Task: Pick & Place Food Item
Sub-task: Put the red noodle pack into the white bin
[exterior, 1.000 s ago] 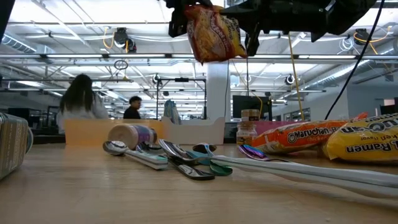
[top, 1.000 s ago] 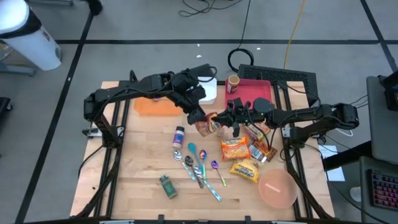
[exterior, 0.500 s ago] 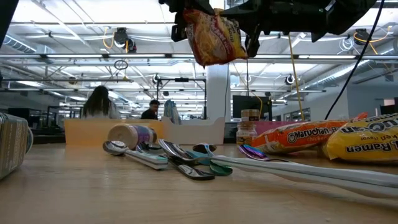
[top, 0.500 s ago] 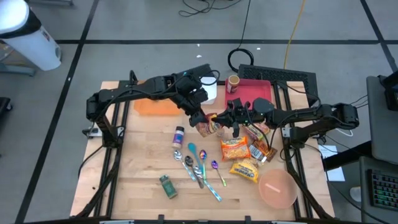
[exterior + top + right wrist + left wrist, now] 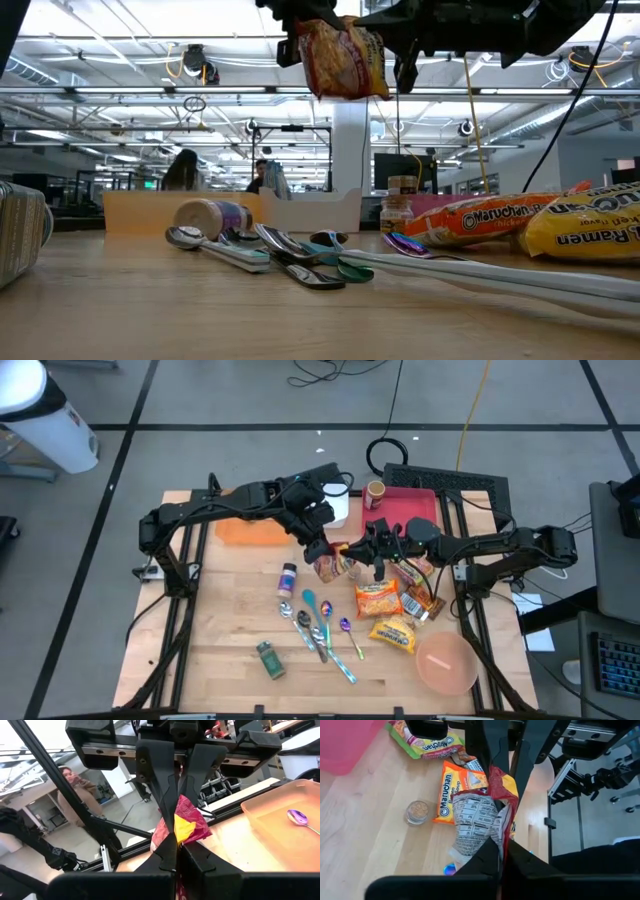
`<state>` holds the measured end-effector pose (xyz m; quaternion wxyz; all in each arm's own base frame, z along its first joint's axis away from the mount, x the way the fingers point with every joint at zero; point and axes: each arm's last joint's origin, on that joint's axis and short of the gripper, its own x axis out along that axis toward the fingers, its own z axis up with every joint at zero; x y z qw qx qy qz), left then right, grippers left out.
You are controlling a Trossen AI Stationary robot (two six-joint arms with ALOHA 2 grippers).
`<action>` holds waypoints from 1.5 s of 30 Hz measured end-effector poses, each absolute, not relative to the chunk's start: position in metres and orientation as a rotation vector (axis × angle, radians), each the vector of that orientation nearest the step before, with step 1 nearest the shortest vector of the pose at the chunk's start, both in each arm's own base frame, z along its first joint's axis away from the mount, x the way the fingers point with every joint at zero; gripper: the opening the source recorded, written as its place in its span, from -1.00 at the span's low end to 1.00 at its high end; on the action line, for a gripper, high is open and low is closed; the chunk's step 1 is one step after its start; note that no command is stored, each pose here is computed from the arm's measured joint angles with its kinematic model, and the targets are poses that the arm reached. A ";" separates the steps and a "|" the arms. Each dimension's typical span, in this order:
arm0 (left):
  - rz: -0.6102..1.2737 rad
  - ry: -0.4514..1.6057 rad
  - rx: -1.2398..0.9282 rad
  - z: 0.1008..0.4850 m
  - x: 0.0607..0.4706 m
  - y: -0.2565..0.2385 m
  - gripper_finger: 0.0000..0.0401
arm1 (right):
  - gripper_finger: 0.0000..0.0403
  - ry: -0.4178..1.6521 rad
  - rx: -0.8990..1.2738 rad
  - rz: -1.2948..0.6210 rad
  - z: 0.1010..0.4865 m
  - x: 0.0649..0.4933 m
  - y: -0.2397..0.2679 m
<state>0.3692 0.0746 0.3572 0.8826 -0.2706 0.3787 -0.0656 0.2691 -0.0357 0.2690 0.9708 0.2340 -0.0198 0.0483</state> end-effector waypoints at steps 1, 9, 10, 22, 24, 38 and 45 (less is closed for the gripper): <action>-0.137 0.788 -0.564 0.357 0.369 0.075 -0.96 | -1.00 -0.040 0.472 0.098 0.269 0.269 -0.036; -0.171 0.784 -0.551 0.358 0.369 0.074 -0.98 | -1.00 -0.038 0.472 0.101 0.269 0.269 -0.035; -0.172 0.784 -0.550 0.358 0.369 0.074 -0.98 | -1.00 -0.038 0.472 0.101 0.269 0.269 -0.035; -0.185 0.778 -0.570 0.358 0.368 0.078 -0.98 | -0.74 -0.041 0.504 0.091 0.269 0.269 -0.038; -0.182 0.776 -0.573 0.358 0.368 0.080 -0.98 | -0.62 -0.043 0.514 0.080 0.269 0.268 -0.041; -0.098 0.753 -0.646 0.359 0.360 0.109 -0.99 | -0.04 -0.143 0.503 -0.049 0.286 0.248 -0.076; 0.049 0.728 -0.675 0.359 0.352 0.136 -0.99 | 0.03 -0.172 0.479 -0.122 0.295 0.232 -0.091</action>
